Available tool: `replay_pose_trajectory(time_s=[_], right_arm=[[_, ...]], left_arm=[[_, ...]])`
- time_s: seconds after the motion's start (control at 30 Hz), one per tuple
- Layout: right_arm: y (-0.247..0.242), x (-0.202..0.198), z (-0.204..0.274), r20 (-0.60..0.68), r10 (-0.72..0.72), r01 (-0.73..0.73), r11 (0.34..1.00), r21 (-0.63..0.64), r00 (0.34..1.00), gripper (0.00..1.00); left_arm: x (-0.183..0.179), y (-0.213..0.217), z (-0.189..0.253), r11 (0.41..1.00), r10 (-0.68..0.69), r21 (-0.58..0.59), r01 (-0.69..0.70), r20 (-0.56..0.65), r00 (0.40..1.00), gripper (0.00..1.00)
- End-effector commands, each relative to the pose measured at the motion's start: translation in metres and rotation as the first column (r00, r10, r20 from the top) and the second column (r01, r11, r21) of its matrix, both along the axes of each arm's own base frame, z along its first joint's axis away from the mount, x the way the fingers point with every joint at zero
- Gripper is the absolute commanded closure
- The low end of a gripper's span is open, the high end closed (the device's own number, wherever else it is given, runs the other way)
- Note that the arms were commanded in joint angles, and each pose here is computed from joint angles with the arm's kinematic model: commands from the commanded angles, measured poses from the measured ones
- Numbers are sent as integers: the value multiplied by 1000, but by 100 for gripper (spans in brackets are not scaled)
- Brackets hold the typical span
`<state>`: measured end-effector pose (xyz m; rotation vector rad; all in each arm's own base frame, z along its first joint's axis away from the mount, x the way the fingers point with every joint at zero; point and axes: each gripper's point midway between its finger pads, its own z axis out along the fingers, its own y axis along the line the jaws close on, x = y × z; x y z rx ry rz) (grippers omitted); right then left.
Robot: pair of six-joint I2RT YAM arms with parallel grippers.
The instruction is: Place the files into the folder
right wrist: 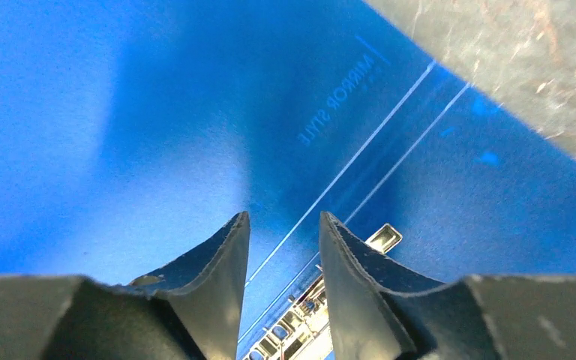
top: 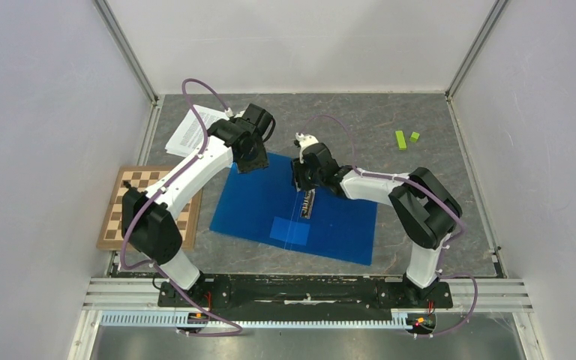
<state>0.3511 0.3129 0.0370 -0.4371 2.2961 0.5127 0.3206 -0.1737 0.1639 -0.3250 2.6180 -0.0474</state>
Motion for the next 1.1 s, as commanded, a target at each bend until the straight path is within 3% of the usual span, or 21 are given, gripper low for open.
replay_pose_trajectory(time_s=[0.0, 0.3, 0.63, 0.77, 0.93, 1.07], right_arm=[[4, 12, 70, 131, 2, 3, 999, -35, 991, 55], [-51, -27, 53, 44, -174, 179, 974, -138, 984, 49], [-39, -33, 25, -61, -196, 187, 973, -135, 979, 46], [-36, -34, 16, -79, -198, 186, 972, -141, 977, 55], [-33, -36, 7, -94, -196, 181, 972, -147, 976, 56], [-30, -35, 5, -93, -199, 184, 972, -148, 976, 65]], left_arm=[[3, 8, 18, 1000, -7, 6, 6, 61, 998, 50], [0, 11, 17, 1000, -11, 15, 10, 60, 998, 50], [-2, 9, 9, 1000, -17, 7, 16, 45, 999, 51], [-3, 10, 6, 1000, -15, 9, 14, 39, 999, 51], [-4, 9, 3, 1000, -15, 4, 15, 35, 999, 51], [-5, 9, 1, 1000, -12, 6, 12, 29, 999, 51]])
